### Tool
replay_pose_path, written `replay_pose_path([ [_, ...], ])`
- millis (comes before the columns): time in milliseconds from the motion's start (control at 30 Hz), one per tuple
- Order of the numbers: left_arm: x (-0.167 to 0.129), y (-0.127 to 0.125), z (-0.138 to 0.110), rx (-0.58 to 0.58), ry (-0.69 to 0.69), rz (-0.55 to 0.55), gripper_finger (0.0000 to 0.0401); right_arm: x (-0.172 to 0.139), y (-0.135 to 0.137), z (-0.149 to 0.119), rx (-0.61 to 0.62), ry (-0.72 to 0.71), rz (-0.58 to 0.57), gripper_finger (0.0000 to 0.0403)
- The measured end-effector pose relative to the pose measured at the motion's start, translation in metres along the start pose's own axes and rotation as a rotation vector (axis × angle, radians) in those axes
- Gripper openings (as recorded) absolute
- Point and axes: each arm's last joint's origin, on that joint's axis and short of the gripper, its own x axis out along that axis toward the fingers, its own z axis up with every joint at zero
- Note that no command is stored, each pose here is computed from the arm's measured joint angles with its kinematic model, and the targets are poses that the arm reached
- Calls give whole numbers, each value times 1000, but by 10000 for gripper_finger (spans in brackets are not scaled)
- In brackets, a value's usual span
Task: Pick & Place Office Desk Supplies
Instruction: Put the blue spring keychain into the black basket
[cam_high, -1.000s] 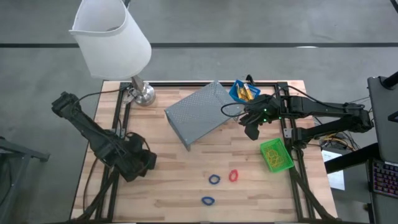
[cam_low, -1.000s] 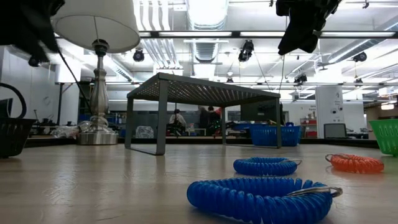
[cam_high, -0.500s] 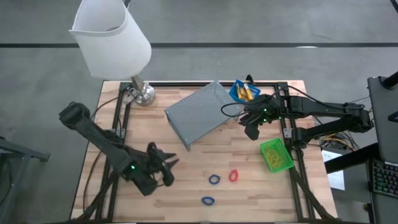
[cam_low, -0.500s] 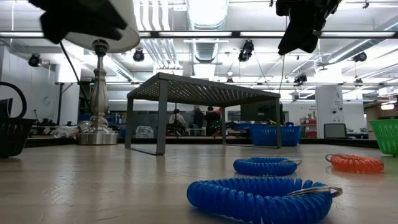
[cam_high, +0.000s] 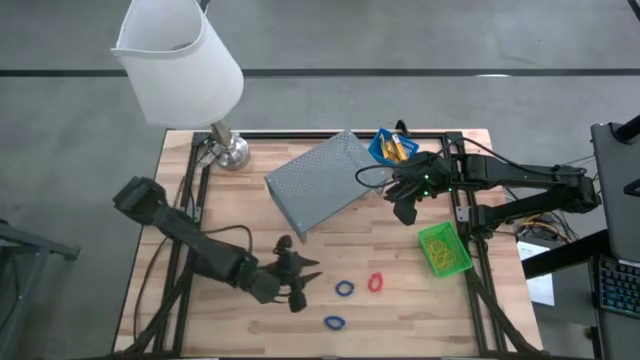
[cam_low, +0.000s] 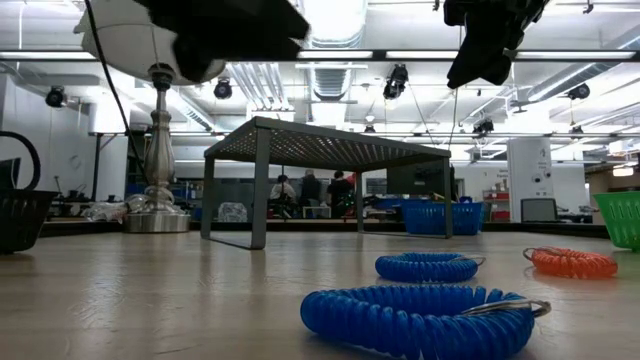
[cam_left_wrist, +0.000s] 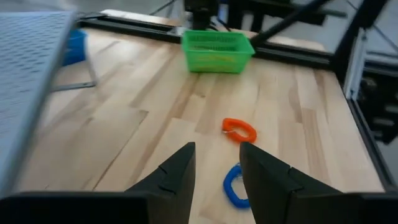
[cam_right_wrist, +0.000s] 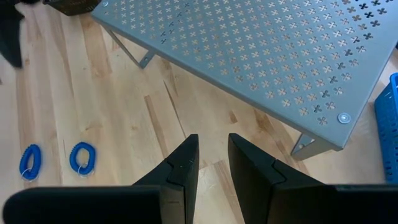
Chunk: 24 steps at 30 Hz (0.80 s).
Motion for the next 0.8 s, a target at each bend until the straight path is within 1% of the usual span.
replay_pose_path([
  [67,10,-3,-7,65,1,-31,132,0,0,0,0,0,0,84],
  [167,24,-11,-17,157,-35,-104,132,0,0,0,0,0,0,84],
  [300,39,-19,-26,228,-61,-133,132,0,0,0,0,0,0,84],
  [567,75,-34,-39,244,-8,-152,132,0,0,0,0,-1,0,84],
  [667,86,-39,-44,228,35,-151,132,0,0,0,0,0,0,84],
  [800,98,-41,-49,151,124,-106,132,0,0,0,0,-3,1,84],
])
